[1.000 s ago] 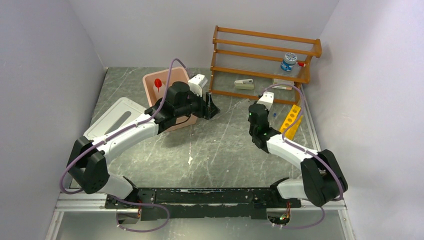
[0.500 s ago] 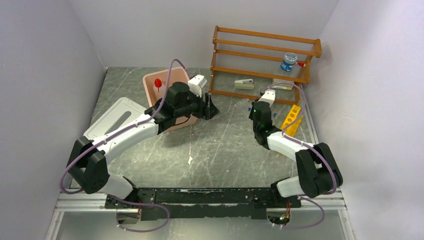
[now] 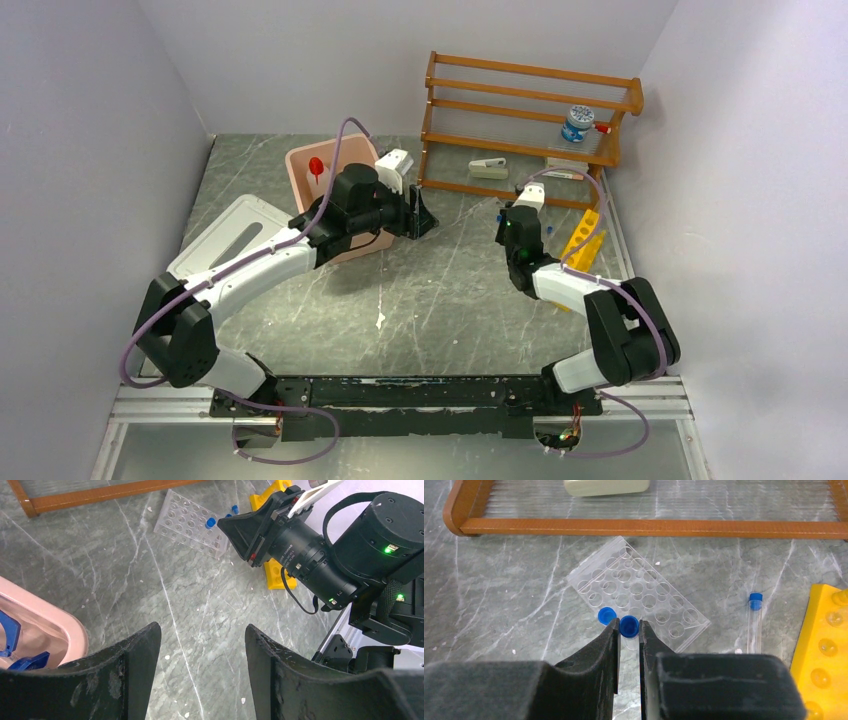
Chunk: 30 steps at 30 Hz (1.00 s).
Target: Organize the chemistry lab equipment
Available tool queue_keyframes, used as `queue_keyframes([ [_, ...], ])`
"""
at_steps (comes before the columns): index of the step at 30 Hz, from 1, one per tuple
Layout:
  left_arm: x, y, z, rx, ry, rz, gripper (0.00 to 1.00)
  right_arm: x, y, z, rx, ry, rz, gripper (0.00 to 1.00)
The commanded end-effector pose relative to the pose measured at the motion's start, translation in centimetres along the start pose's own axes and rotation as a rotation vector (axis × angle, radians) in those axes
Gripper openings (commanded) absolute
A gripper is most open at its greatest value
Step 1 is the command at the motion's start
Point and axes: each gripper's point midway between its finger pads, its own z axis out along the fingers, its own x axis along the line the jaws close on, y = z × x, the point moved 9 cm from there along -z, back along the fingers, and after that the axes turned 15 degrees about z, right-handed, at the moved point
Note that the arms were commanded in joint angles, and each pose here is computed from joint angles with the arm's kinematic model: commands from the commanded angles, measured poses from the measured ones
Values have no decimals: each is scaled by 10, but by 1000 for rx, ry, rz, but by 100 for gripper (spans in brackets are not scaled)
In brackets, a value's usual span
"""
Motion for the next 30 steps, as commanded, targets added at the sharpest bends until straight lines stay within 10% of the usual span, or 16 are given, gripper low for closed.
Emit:
queue_keyframes([
  [1, 0, 2, -5, -12, -19, -4, 66, 0, 4, 2, -18, 18, -14, 14],
  [11, 1, 3, -7, -21, -14, -3, 67, 3, 12, -7, -9, 63, -32, 40],
  [30, 3, 5, -28, -70, 25, -1, 68, -27, 74, -23, 127, -265, 182, 34],
])
